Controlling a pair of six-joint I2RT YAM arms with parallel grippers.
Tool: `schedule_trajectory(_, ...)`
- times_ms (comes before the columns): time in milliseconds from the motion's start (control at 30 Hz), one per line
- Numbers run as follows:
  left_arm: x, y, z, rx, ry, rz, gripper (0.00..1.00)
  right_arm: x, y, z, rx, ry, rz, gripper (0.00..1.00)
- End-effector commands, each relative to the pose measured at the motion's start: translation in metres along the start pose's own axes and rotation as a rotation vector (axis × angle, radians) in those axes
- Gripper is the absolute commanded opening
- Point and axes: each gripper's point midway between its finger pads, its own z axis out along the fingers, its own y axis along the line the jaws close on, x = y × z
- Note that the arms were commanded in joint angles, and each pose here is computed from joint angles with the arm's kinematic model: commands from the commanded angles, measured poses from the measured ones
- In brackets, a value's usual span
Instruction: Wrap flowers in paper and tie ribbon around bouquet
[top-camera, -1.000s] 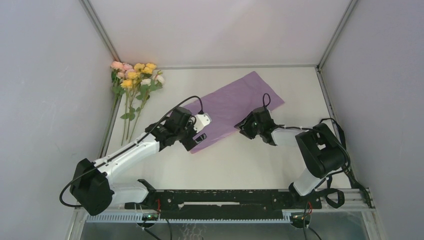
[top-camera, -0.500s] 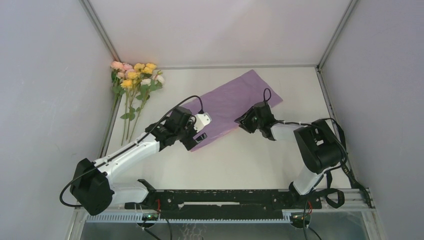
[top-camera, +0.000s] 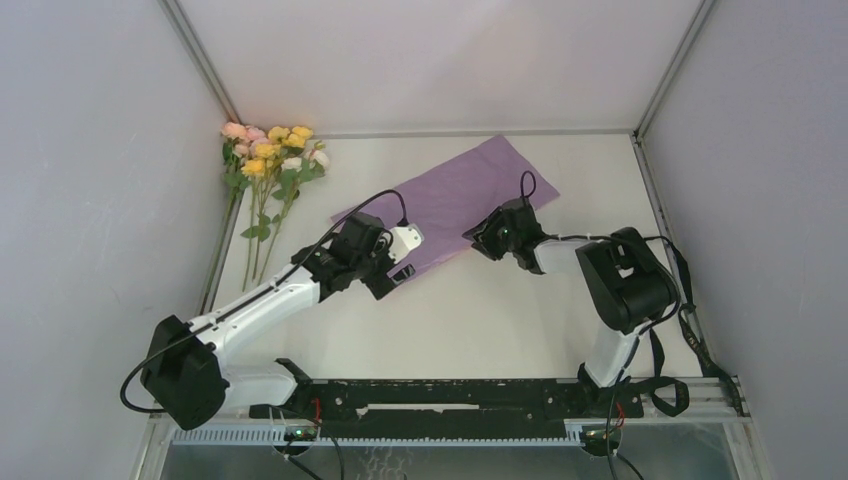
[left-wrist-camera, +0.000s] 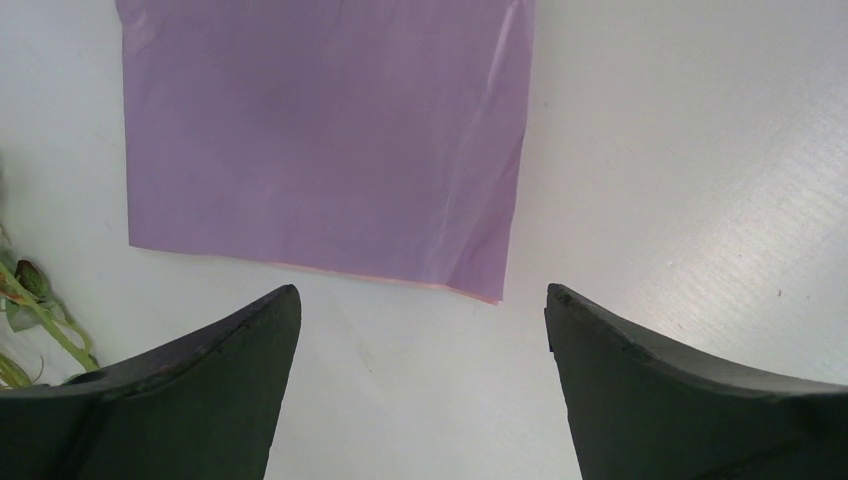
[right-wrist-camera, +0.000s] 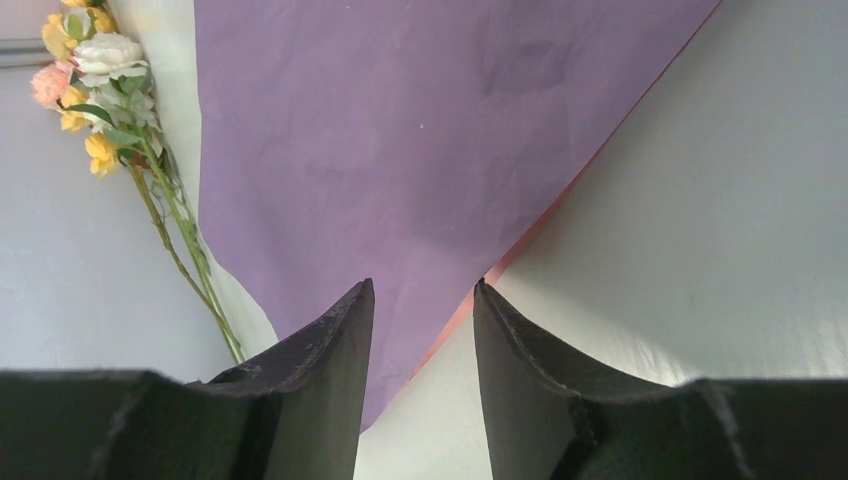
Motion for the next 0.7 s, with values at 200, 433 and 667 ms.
schedule_trajectory(200,-0.048,0.025,0.033,-0.064,-0.103,0.088,0.99,-0.02,0.064,0.014,-0.207,-0.072,0.02,0.51)
schedule_trajectory(433,-0.091,0.042,0.068,-0.109,-0.207,0.167,1.0,-0.018,0.084,0.025,-0.258,-0.048,0.001,0.54)
schedule_trajectory(667,-0.11,0.055,0.105,-0.163,-0.246,0.205,1.0,-0.021,0.1,0.029,-0.304,-0.045,-0.016,0.54)
